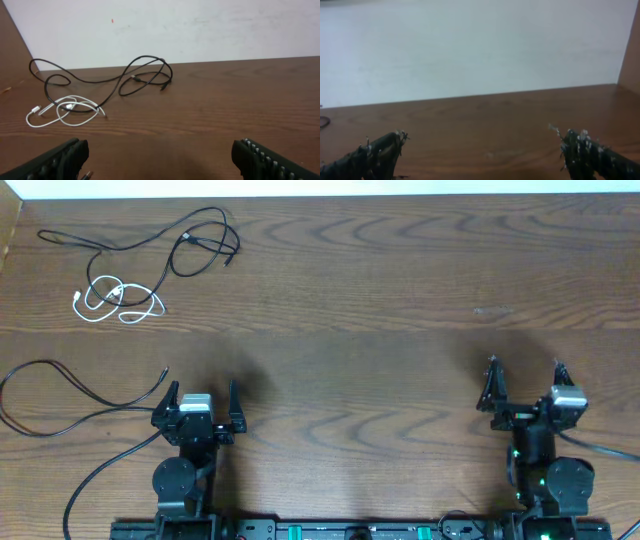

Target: Untangle cables

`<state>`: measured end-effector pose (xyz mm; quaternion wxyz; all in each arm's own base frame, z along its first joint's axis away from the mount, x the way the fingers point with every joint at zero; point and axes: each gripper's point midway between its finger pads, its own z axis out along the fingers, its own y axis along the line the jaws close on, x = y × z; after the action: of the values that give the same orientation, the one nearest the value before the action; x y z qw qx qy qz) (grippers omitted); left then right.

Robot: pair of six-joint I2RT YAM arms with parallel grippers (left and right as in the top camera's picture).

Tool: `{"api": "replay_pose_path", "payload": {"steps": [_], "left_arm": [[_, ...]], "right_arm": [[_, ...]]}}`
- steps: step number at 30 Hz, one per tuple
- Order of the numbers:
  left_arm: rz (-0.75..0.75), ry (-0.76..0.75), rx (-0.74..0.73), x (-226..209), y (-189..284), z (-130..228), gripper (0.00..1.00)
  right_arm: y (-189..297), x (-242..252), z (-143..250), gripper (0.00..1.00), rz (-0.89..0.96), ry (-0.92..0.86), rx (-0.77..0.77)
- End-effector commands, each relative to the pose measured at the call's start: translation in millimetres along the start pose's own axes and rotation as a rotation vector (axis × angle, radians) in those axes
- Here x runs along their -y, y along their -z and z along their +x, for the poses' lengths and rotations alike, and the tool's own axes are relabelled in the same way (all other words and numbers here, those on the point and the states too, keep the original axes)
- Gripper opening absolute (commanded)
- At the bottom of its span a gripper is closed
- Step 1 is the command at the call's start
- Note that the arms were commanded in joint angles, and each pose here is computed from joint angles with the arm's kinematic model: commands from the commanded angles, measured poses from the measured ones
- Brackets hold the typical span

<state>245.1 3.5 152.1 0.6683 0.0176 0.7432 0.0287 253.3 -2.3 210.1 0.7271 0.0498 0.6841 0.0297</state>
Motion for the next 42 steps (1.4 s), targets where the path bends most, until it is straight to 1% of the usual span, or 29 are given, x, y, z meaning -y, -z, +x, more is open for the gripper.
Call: {"api": "replay_pose_path", "payload": {"steps": [1,5,9,13,16,22,35,38,42], "left_arm": [[-0.024,-0.009,-0.054,-3,0,17,0.97],[-0.024,-0.008,-0.054,-3,0,17,0.97],[-0.024,-0.009,-0.054,-3,0,17,0.97],[-0.024,-0.009,-0.054,-3,0,17,0.97],[-0.024,-0.008,-0.054,-3,0,17,0.97],[-0.024,-0.009,-0.054,-3,0,17,0.97],[-0.024,-0.009,-0.054,-3,0,17,0.97],[-0.024,-0.009,-0.054,-3,0,17,0.97],[-0.024,-0.009,-0.054,-3,0,17,0.97]], "right_arm": [[4,3,5,0.99,0.008,0.011,0.032],[7,4,9,0.99,0.005,0.006,0.043],[9,3,5,0.99,0.004,0.005,0.061],[8,2,8,0.99,0.001,0.006,0.051],[8,3,16,0.99,0.001,0.008,0.015],[10,6,52,0.99,0.012,0.007,-0.132],[10,2,53,0.99,-0.012,0.023,-0.136],[11,-7,56,0.99,-0.069,0.102,-0.144],[11,-10,56,0.99,-0.082,0.124,-0.145]]}}
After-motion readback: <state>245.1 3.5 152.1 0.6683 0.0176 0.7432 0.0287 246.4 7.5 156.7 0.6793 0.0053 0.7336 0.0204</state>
